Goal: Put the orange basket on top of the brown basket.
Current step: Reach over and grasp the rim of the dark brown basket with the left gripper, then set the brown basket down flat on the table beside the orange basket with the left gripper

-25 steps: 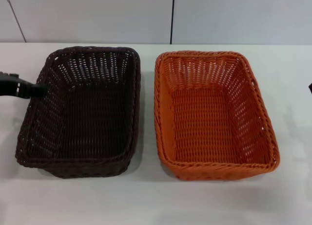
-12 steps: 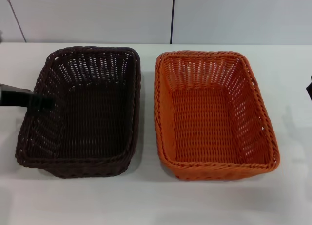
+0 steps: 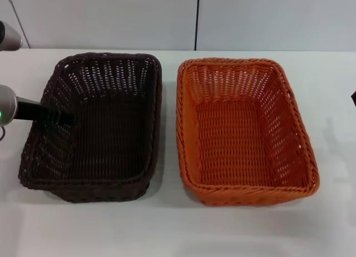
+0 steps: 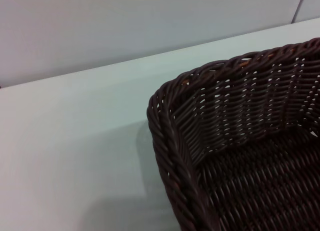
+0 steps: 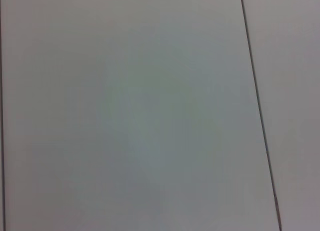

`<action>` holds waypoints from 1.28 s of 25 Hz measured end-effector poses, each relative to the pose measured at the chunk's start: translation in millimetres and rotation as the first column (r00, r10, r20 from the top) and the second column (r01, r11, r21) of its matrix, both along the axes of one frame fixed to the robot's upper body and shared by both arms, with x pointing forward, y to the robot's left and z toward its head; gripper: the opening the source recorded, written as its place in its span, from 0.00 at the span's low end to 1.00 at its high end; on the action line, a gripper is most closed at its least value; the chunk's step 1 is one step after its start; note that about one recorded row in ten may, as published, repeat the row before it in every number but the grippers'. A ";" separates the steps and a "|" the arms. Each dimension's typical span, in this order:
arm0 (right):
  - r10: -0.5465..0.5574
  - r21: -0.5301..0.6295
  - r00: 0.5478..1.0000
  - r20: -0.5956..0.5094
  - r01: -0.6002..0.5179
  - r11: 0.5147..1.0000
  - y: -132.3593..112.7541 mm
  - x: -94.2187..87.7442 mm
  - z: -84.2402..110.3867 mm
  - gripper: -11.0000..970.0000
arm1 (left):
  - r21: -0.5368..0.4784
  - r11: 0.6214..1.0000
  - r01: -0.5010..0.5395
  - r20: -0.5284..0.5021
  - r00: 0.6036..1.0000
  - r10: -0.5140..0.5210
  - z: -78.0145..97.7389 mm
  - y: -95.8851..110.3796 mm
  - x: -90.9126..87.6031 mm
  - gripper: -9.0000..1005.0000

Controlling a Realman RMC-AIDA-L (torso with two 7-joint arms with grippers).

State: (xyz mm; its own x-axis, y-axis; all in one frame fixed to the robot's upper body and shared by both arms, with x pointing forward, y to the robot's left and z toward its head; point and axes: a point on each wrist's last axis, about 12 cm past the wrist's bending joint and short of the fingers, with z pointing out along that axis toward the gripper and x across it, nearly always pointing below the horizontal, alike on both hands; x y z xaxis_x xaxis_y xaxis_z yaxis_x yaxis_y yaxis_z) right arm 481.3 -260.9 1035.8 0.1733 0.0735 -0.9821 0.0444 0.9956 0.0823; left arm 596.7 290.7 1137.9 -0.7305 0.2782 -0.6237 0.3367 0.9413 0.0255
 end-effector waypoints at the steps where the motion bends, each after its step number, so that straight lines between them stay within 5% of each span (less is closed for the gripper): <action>1: -0.001 -0.001 1.000 0.001 0.001 1.000 -0.2 0.3 0.2 0.84 | 0.000 1.000 0.000 0.000 1.000 0.000 0.0 0.0 0.0 0.78; 7: -0.012 -0.006 1.000 0.008 0.012 1.000 -3.2 1.6 1.6 0.83 | 0.010 1.000 0.006 -0.007 1.000 -0.006 2.2 -1.8 0.6 0.78; 14: -0.018 -0.019 1.000 0.011 0.018 1.000 -7.0 4.4 2.0 0.83 | 0.016 1.000 0.014 0.005 1.000 -0.015 7.5 -3.1 1.1 0.39; 19: -0.022 -0.020 1.000 0.013 0.022 1.000 -8.4 5.8 2.5 0.83 | 0.036 0.999 0.039 0.011 0.999 -0.039 11.4 -2.6 1.6 0.27; 24: -0.023 -0.019 1.000 0.015 0.023 1.000 -8.5 6.5 2.9 0.83 | 0.101 0.987 0.126 0.014 0.992 -0.128 16.0 -2.5 0.2 0.27; 32: -0.022 -0.009 1.000 0.020 0.022 1.000 -6.8 6.6 4.2 0.83 | 0.260 0.913 0.314 0.022 0.943 -0.331 46.0 23.6 -7.4 0.27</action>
State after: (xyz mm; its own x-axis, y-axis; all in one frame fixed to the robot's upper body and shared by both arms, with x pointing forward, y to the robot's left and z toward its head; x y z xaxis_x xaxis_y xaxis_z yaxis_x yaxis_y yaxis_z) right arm 487.9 -267.6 1040.0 0.1946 0.0601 -0.9790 0.0645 0.9952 0.0739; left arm 589.3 314.3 1183.9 -0.5358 0.6443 -0.5457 0.6106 0.7421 0.2767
